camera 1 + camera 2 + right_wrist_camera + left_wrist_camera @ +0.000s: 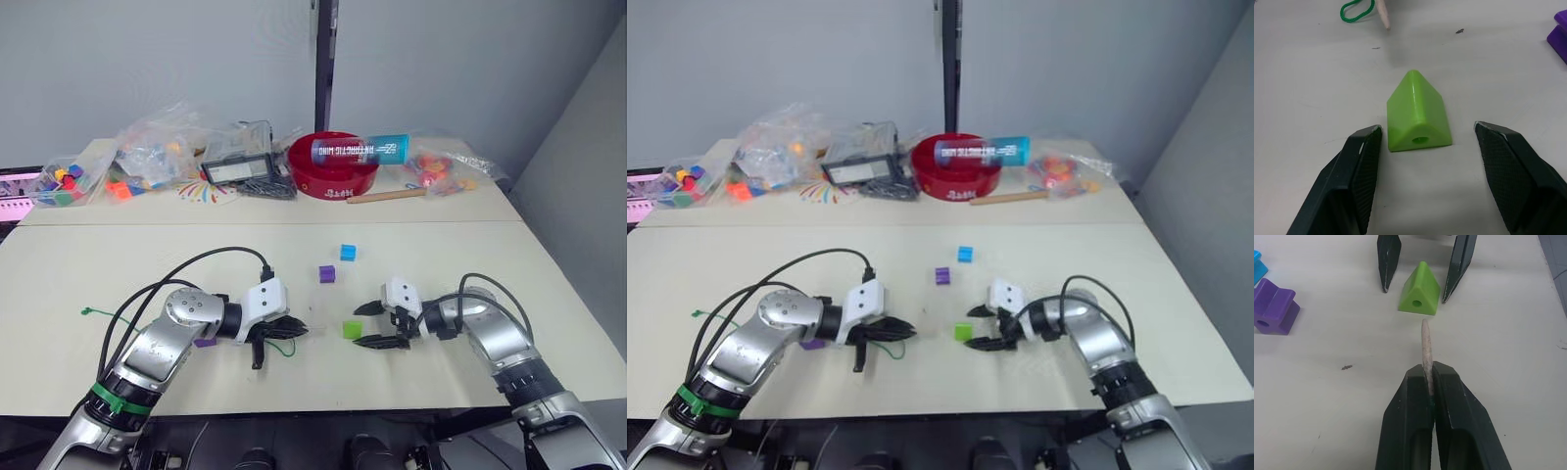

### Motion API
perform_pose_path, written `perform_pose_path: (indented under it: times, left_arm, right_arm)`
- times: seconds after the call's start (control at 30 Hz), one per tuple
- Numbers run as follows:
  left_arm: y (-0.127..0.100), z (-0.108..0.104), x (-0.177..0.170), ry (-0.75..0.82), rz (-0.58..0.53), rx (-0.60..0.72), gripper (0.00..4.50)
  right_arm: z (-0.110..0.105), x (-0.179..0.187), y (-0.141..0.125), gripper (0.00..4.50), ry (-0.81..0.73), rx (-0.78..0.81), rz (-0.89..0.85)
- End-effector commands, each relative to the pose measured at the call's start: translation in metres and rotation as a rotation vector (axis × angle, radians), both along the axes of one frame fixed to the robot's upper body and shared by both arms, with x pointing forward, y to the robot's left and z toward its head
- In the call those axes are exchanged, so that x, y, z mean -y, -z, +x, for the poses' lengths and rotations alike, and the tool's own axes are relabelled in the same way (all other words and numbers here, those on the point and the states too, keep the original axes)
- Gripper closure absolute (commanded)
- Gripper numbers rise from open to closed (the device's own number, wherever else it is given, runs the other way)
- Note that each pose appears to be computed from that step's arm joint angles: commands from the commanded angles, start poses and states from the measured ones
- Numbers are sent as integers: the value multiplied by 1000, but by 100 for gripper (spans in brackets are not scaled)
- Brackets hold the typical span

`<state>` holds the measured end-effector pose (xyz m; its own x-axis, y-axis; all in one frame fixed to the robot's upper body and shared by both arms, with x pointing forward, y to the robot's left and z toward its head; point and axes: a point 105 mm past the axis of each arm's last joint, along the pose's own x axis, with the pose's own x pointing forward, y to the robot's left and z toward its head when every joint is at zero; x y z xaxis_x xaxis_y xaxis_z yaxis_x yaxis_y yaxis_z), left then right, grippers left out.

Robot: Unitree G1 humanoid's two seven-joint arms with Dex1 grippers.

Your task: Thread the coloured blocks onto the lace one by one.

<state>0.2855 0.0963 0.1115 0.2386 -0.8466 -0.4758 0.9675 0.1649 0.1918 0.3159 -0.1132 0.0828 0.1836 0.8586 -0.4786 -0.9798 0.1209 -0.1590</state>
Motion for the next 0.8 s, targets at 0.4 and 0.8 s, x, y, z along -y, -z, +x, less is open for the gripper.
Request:
perform_pose_path:
  times: [0.4, 0.8]
  left_arm:
    - [1, 10, 13, 14, 63, 58, 450]
    - [1, 8, 19, 46, 83, 64, 450]
  right_arm:
    - [-14, -14, 9, 318, -62, -20, -28]
    - [-18, -17, 9, 318, -78, -19, -152]
